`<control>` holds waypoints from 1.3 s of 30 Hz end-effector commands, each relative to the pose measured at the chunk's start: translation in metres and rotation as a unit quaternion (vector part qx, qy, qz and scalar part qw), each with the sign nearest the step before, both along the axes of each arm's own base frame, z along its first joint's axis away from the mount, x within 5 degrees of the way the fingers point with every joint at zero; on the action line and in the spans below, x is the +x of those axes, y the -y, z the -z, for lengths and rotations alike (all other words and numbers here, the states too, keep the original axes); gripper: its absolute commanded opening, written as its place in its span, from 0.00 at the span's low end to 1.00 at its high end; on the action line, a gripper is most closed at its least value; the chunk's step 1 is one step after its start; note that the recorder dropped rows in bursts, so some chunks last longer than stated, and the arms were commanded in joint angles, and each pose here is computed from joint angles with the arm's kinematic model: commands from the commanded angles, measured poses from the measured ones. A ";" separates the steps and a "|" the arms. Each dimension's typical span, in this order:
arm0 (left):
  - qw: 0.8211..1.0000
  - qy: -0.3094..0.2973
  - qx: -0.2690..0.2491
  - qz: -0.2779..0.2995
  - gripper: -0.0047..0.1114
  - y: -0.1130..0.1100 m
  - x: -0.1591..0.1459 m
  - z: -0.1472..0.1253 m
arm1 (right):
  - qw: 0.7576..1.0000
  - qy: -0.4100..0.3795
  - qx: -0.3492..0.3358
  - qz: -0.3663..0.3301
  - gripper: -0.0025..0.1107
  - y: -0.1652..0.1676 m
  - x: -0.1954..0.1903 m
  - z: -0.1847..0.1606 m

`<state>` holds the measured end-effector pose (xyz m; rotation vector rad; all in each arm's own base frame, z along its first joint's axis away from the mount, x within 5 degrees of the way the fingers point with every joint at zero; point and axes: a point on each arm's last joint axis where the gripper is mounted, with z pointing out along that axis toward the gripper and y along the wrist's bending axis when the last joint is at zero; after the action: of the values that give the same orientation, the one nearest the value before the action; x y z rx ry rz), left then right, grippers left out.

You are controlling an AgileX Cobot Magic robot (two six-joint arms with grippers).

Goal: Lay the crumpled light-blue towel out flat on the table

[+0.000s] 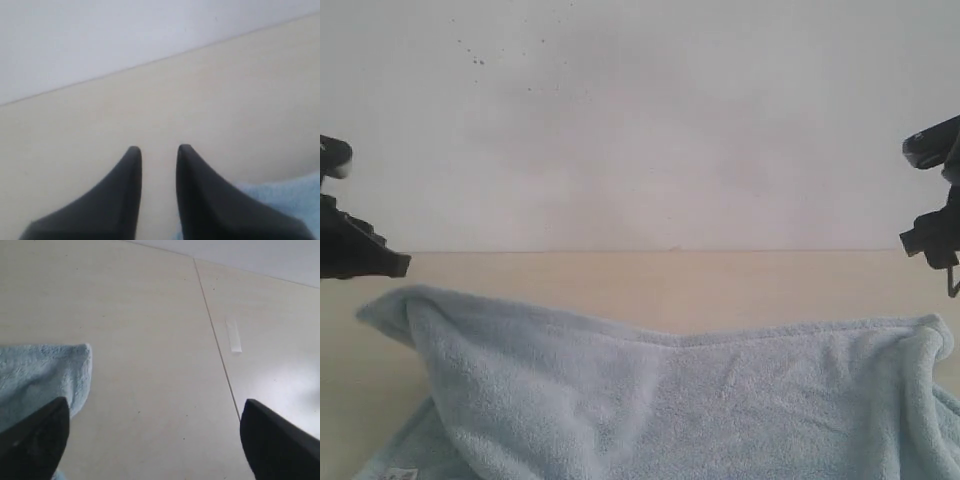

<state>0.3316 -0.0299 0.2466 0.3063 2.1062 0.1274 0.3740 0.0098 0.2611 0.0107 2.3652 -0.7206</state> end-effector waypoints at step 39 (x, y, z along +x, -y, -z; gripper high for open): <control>0.912 -0.386 0.047 0.133 0.07 0.051 -0.085 0.100 | 0.904 -0.216 0.366 0.036 0.02 0.038 -0.137 0.096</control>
<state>0.2437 -0.0782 0.1564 0.7430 2.8237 -0.0895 0.2384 -0.0296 0.1699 0.2775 2.9509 0.2002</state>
